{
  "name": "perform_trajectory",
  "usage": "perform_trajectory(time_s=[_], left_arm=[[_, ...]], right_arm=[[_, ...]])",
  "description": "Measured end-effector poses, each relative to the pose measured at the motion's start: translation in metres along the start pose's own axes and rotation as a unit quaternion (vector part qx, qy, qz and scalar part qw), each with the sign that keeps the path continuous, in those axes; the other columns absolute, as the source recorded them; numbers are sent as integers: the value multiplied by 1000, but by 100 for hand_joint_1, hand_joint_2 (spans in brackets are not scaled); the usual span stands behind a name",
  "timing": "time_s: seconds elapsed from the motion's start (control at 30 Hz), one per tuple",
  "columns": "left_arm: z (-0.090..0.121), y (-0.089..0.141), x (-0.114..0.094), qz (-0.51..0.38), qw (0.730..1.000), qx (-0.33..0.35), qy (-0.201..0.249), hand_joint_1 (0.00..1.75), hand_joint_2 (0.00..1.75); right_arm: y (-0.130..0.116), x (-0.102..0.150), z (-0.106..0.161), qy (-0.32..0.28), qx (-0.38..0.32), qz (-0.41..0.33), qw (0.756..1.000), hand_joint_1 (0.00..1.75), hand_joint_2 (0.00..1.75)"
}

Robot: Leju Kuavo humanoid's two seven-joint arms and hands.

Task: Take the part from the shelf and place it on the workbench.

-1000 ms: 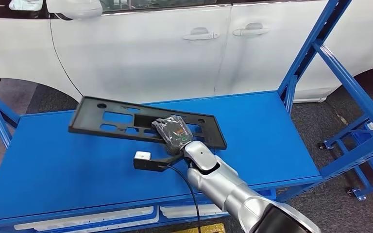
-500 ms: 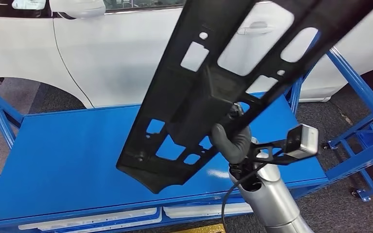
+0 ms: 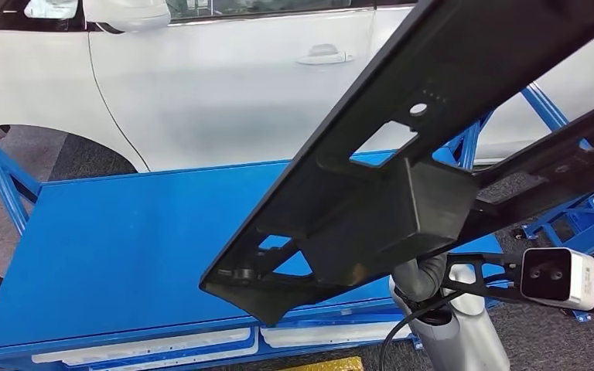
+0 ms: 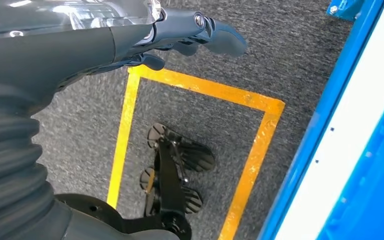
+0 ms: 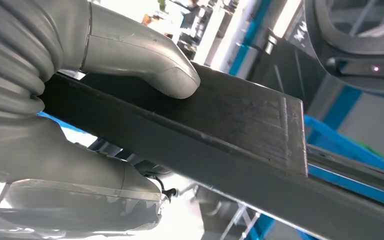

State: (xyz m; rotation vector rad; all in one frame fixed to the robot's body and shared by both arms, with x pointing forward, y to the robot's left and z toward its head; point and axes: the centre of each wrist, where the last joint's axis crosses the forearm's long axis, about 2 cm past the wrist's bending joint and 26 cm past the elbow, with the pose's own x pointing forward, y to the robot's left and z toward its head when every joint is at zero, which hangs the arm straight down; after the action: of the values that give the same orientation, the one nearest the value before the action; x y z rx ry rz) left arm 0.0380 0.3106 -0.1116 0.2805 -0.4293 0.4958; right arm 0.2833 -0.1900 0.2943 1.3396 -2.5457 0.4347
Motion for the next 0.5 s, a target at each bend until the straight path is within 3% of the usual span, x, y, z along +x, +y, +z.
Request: perform_trajectory(time_s=[0.5], left_arm=[[0, 1, 0, 1, 1000, 21, 18, 0, 175]], right_arm=[[-6, 13, 14, 32, 44, -7, 999, 175, 175]])
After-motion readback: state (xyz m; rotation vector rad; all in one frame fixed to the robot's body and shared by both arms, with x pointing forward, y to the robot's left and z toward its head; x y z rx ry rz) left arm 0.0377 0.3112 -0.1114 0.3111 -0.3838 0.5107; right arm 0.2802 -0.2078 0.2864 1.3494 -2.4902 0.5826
